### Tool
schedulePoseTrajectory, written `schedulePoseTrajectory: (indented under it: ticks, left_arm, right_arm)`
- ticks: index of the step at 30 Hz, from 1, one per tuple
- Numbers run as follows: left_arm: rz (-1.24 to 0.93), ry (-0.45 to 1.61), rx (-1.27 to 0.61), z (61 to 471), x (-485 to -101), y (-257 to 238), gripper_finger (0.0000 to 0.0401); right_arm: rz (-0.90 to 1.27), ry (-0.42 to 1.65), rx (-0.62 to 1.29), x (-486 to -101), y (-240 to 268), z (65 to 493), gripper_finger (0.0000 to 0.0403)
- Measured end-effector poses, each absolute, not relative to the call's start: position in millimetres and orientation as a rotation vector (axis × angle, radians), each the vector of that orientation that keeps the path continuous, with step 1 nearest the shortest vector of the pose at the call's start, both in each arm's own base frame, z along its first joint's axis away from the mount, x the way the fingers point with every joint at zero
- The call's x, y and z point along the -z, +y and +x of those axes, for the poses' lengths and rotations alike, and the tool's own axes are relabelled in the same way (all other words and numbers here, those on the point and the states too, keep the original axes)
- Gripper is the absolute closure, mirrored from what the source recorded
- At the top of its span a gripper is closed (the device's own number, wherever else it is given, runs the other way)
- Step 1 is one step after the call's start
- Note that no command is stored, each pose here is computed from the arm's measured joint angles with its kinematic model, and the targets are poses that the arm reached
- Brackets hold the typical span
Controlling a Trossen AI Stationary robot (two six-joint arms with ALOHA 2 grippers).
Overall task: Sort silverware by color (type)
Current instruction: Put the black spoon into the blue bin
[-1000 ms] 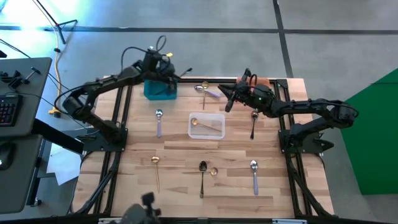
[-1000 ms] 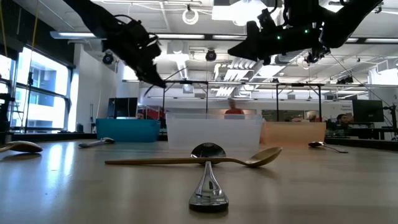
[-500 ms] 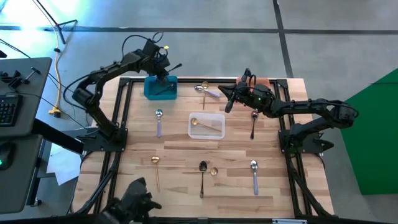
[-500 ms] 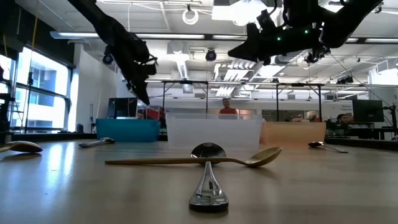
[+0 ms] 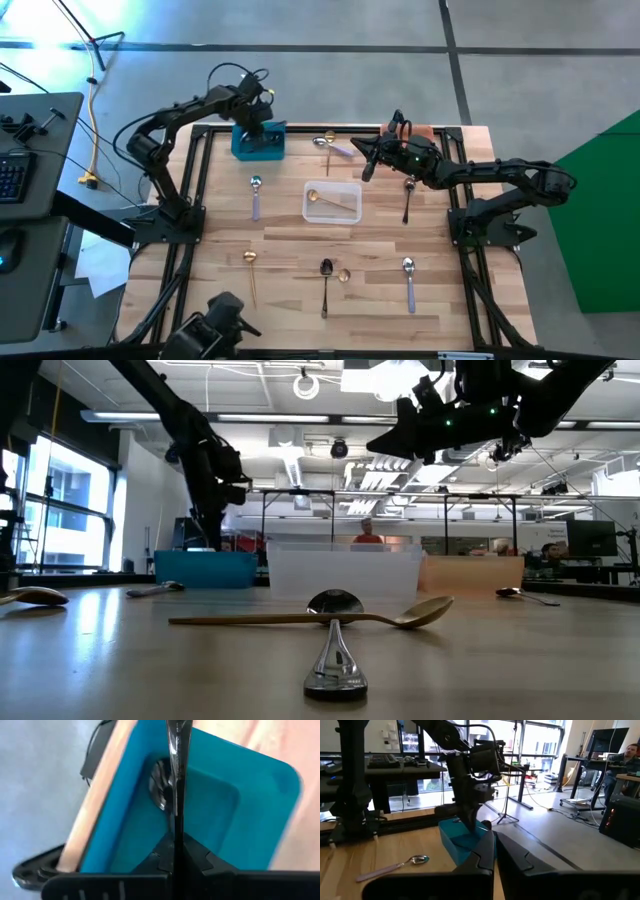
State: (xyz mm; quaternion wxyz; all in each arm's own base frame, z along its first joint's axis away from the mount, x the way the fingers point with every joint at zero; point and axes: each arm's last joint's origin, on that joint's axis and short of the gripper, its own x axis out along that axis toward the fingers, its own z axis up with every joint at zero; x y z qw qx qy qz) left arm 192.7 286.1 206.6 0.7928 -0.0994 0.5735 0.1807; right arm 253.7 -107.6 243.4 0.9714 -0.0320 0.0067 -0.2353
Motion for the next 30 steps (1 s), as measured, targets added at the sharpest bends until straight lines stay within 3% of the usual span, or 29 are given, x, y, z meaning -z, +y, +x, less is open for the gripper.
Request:
schedulePoseTrajectory:
  ticks: [18,24,30]
  left_arm:
    - [-0.379,1.302,-0.437,180,-182,272,0.0399]
    - [-0.4,1.264,-0.463,181,-181,275,0.036]
    - [-0.395,1.234,-0.488,181,-186,275,0.0324]
  right_arm:
    - [-0.089,0.024,0.476,-243,-108,254,0.04]
    - [-0.098,0.064,0.473,-239,-108,254,0.0389]
    - [-0.074,0.098,0.476,-236,-108,253,0.0337]
